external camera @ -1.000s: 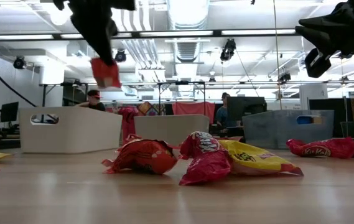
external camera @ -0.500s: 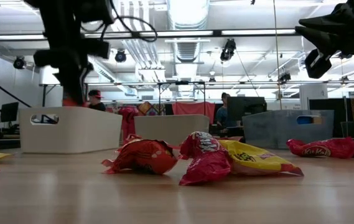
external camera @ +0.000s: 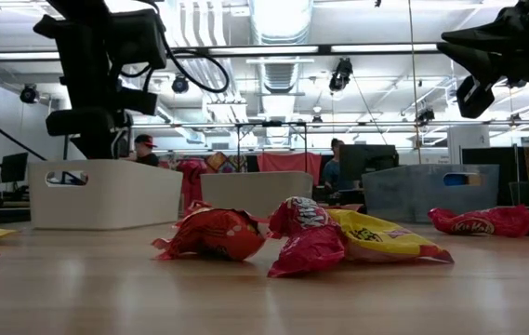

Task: Sort candy
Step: Put the red chocolate into the black bin

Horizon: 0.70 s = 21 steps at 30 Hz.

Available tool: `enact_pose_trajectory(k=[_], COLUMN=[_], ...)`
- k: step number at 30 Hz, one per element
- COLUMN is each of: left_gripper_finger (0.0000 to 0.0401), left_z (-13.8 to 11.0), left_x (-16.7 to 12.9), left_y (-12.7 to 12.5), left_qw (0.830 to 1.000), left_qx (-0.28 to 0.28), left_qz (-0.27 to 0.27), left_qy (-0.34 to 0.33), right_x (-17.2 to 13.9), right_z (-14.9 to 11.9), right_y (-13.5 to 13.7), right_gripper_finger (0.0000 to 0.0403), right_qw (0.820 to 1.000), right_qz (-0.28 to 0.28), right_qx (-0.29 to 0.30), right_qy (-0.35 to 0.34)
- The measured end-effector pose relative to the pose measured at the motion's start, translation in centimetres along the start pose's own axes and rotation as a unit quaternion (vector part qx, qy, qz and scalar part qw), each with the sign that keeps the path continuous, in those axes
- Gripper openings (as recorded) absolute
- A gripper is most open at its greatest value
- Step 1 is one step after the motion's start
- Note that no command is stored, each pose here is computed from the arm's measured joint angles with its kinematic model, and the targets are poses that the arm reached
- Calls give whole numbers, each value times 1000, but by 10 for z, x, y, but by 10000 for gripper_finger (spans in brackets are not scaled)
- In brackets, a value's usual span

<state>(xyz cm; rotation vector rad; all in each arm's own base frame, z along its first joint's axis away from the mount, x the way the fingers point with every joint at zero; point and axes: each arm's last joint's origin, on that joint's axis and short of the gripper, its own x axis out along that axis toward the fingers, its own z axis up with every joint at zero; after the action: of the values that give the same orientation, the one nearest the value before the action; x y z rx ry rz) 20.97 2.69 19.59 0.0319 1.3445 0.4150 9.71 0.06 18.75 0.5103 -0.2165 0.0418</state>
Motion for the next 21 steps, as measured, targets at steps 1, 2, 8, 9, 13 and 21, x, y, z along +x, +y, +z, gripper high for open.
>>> enact_pose_trajectory(k=[1, 2, 8, 9, 13, 21], left_gripper_finger=[75, 83, 112, 114, 112, 96], left_z=[1, 1, 9, 12, 23, 29], left_x=[-1, -1, -11, -14, -27, -63], left_y=[0, 0, 1, 2, 0, -14], left_qw=[1000, 1000, 1000, 999, 990, 941], left_qx=[-1, -2, -9, -13, -32, -46], left_qz=[0, 0, -4, -6, -22, -76], left_qy=[-1, -2, -28, -43, -135, -327], right_x=[0, 0, 0, 0, 3, 17], right_z=[0, 0, 0, 0, 7, 12], right_y=[0, 0, 0, 0, 4, 5], right_gripper_finger=[43, 43, 43, 43, 43, 43], right_qw=[1000, 1000, 1000, 1000, 1000, 985], right_qz=[0, -1, -2, -6, -13, -111], right_qx=[0, 1, 9, 9, 9, 27], right_qy=[0, 0, 3, 10, 22, 129])
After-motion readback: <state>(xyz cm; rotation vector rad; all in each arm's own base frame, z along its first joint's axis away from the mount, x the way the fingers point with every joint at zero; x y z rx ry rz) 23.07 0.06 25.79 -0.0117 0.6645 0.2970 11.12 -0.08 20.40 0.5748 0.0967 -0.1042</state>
